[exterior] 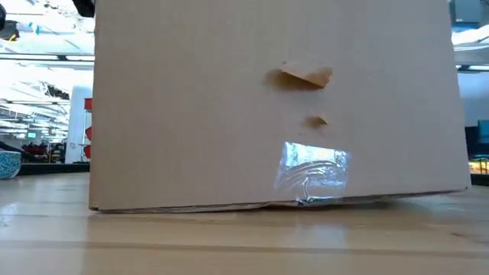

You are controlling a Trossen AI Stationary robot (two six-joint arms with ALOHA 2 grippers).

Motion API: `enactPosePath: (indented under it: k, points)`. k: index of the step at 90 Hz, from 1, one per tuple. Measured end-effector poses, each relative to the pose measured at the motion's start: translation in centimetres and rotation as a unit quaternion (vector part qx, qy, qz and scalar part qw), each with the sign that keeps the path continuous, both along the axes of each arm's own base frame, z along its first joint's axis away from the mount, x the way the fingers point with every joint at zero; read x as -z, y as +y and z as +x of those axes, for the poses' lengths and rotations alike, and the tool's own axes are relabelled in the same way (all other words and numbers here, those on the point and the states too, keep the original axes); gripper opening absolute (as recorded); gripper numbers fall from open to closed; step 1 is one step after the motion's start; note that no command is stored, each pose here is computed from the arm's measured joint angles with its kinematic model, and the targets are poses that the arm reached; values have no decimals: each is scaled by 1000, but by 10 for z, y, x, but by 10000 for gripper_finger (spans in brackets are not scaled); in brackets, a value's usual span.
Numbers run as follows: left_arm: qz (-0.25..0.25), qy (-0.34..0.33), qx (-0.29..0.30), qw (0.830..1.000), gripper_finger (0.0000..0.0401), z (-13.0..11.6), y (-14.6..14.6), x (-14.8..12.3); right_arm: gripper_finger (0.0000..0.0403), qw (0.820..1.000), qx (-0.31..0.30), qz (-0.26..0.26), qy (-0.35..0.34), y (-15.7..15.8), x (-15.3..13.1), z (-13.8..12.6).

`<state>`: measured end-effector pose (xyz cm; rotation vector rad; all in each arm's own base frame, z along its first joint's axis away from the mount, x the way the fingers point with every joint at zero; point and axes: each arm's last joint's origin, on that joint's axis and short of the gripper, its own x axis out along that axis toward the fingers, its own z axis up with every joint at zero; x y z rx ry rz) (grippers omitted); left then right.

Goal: Wrap mug
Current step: Close the cardboard box

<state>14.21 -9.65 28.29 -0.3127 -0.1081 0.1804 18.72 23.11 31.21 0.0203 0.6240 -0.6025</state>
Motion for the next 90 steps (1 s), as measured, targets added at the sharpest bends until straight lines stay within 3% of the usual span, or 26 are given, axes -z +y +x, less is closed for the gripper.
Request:
enactPosePath:
  k: [23, 52, 90]
  points:
    - [20, -26, -5, 999, 0, -1, 1, -8, 60, 992, -64, -76, -72, 9, -21, 11]
    - [28, 6, -12, 1000, 0, 20, 0, 8, 60, 979, -148, -135, -42, 21, -30, 35]
    - [23, 21, -5, 999, 0, 30, -5, 16, 58, 974, -138, -165, -72, 25, -32, 29]
